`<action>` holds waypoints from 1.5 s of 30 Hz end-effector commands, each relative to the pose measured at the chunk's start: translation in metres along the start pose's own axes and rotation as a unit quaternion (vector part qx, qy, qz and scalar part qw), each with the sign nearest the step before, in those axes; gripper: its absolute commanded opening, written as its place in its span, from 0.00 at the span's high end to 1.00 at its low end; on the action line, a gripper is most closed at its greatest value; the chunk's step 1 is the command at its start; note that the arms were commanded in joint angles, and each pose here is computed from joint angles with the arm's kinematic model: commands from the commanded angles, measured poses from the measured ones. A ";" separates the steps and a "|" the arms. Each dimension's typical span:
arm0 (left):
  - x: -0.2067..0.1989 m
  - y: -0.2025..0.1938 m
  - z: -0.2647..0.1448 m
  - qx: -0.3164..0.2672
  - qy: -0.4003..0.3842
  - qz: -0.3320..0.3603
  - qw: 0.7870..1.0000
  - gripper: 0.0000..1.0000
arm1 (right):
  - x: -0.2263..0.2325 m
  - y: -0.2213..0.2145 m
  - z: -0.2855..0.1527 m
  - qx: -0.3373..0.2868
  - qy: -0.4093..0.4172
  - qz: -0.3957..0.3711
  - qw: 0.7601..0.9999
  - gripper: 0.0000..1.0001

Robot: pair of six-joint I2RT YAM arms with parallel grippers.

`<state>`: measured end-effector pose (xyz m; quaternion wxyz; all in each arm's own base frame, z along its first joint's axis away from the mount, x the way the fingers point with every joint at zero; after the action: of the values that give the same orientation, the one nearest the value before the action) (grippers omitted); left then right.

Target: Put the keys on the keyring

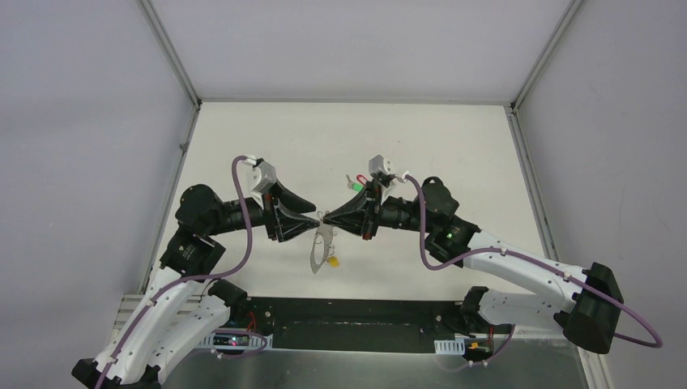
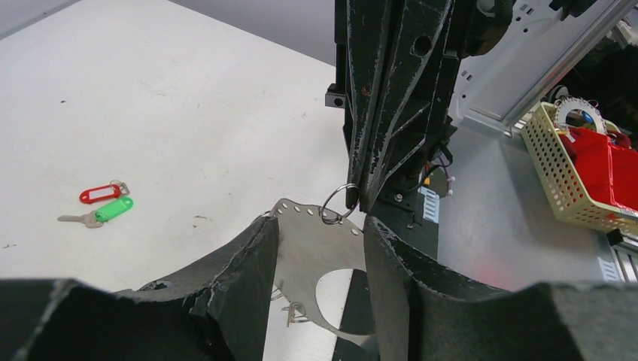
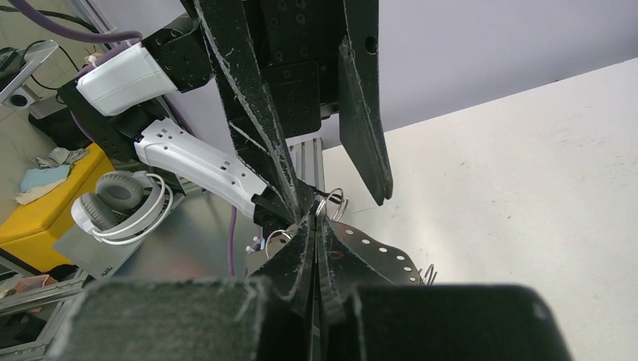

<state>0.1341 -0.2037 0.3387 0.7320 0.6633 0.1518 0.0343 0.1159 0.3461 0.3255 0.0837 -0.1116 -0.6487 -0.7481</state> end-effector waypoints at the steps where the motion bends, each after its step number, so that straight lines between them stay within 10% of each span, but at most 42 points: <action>1: 0.000 0.013 0.005 -0.018 -0.006 0.024 1.000 0.54 | 0.016 0.024 -0.002 -0.036 0.027 -0.017 0.999 1.00; 7: -0.003 0.015 0.009 -0.024 -0.030 0.026 0.999 0.61 | 0.017 0.025 -0.001 -0.035 0.032 -0.019 0.999 1.00; 17: -0.009 0.014 0.011 -0.019 -0.058 0.026 0.998 1.00 | 0.016 0.025 -0.002 -0.036 0.025 -0.019 0.999 1.00; 23: -0.006 0.021 0.009 -0.032 -0.034 0.028 0.999 1.00 | 0.008 0.026 -0.005 -0.038 -0.005 -0.014 0.999 1.00; 30: 0.001 0.028 0.000 -0.030 0.024 0.029 0.999 1.00 | 0.004 0.030 -0.008 -0.035 -0.029 -0.019 0.999 0.50; 45: 0.014 0.032 -0.006 -0.024 0.084 0.016 0.996 1.00 | -0.007 0.035 0.013 0.024 -0.068 -0.049 0.996 0.49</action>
<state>0.1496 -0.1950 0.3435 0.7178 0.6602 0.2090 0.0723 0.1320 0.3513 0.3398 0.0399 -0.1439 -0.6762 -0.7214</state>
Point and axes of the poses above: each gripper's point midway between its finger pads, its own z axis out along the fingers, its own x axis along the line the jaws close on, y = z × x, the point moved 2 cm from there along -z, back along the fingers, and after that the axes turned 2 degrees about -z, right-handed, at the moved point
